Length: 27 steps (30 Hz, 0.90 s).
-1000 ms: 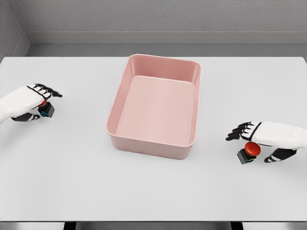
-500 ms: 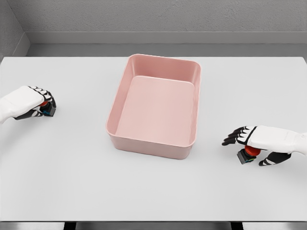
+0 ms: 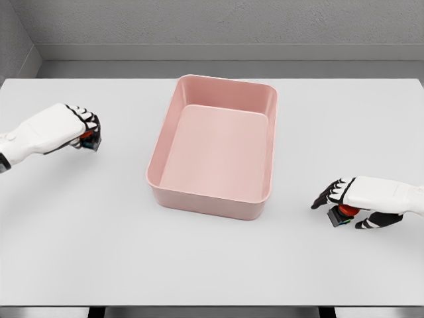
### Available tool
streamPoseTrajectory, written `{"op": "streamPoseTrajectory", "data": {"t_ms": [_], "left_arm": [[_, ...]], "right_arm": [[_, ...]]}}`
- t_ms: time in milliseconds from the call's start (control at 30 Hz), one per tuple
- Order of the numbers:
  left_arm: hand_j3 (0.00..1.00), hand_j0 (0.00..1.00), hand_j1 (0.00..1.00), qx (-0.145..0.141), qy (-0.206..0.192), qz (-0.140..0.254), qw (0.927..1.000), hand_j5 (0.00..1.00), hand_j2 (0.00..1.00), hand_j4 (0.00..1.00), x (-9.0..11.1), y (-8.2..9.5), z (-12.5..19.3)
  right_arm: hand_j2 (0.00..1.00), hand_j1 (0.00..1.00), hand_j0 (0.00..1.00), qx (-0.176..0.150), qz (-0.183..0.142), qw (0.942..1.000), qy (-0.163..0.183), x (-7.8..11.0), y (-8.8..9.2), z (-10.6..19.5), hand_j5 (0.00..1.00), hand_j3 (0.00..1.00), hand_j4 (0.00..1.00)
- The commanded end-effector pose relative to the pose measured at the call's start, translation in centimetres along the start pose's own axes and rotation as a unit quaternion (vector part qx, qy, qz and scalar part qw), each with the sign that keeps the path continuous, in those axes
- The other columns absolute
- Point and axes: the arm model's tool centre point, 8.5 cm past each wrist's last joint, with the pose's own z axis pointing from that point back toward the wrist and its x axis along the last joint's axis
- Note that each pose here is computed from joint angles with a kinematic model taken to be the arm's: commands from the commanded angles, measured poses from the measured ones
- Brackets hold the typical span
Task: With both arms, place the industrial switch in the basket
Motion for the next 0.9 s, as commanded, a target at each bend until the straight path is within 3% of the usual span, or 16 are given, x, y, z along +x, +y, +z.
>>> {"op": "streamPoseTrajectory", "data": {"t_ms": [0, 500, 867], "left_arm": [[0.29, 0.29, 0.29, 0.016, -0.014, -0.003, 0.9998, 0.29, 0.29, 0.29, 0.8, 1.1, -0.3], [0.29, 0.29, 0.29, 0.061, -0.049, 0.005, 0.9969, 0.29, 0.29, 0.29, 2.7, 3.7, -1.2], [0.29, 0.29, 0.29, 0.095, -0.079, -0.003, 0.9923, 0.29, 0.29, 0.29, 4.6, 6.0, -2.2]], "right_arm": [[0.83, 0.83, 0.83, 0.002, -0.002, 1.0000, 0.001, 0.0, 0.0, 0.1, 0.83, 0.83, 0.83], [0.64, 0.64, 0.64, 0.012, 0.001, 0.9999, 0.005, -0.2, -0.1, 0.4, 0.64, 0.64, 0.64], [0.53, 0.53, 0.53, -0.006, 0.016, 0.9997, 0.020, -0.7, -1.9, 1.3, 0.53, 0.53, 0.53]]}}
